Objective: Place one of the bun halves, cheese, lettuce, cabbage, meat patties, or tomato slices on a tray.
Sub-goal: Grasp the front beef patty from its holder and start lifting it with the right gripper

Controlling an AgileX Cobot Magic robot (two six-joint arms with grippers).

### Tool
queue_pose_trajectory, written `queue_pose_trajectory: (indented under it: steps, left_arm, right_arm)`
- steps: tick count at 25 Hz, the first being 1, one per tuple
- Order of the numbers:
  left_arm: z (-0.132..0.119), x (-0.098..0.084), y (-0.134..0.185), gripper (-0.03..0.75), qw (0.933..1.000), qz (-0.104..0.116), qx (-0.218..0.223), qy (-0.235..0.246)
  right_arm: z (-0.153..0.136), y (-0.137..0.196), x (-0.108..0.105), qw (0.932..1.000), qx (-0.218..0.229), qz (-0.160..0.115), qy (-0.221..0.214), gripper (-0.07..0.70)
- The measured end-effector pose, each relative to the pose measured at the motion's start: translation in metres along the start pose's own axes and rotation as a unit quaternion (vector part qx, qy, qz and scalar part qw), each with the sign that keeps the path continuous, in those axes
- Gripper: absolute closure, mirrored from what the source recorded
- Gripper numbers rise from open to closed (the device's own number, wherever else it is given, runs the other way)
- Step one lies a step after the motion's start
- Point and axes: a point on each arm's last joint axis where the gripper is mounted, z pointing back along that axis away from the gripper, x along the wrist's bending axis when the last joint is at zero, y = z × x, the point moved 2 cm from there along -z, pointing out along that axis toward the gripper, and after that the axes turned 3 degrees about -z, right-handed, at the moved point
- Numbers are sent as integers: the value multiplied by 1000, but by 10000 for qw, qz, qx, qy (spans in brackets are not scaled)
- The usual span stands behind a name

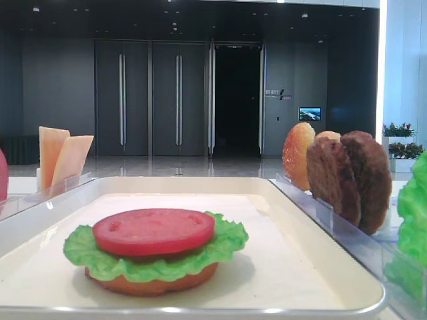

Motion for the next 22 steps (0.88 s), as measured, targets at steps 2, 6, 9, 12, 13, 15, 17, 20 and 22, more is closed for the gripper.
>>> queue_pose_trajectory:
  steps: [2,6,9,12,13,15,17,20,22]
  left_arm:
    - [0,0,0,715,10000,0,0,0]
    - [0,0,0,715,10000,0,0,0]
    - [0,0,0,715,10000,0,0,0]
    - [0,0,0,715,10000,0,0,0]
    - [0,0,0,715,10000,0,0,0]
    - [0,0,0,715,10000,0,0,0]
    - [0,0,0,715,10000,0,0,0]
    - [0,0,0,715,10000,0,0,0]
    - [0,0,0,715,10000,0,0,0]
  right_arm:
    - [-1,1,19,9999,3,109,-73,171]
    - [-6,5,55,9993,63,265,-249,171]
    - [-14,12,80,9986,136,370,-344,171]
    - [-24,18,97,9981,144,446,-392,171]
    - [-26,19,102,9980,148,452,-418,171]
    - [-31,22,110,9977,166,483,-450,171]
    - [-35,24,116,9975,180,491,-474,171]
    - [-42,24,120,9974,188,501,-479,171]
    - [-46,22,121,9974,170,500,-493,171]
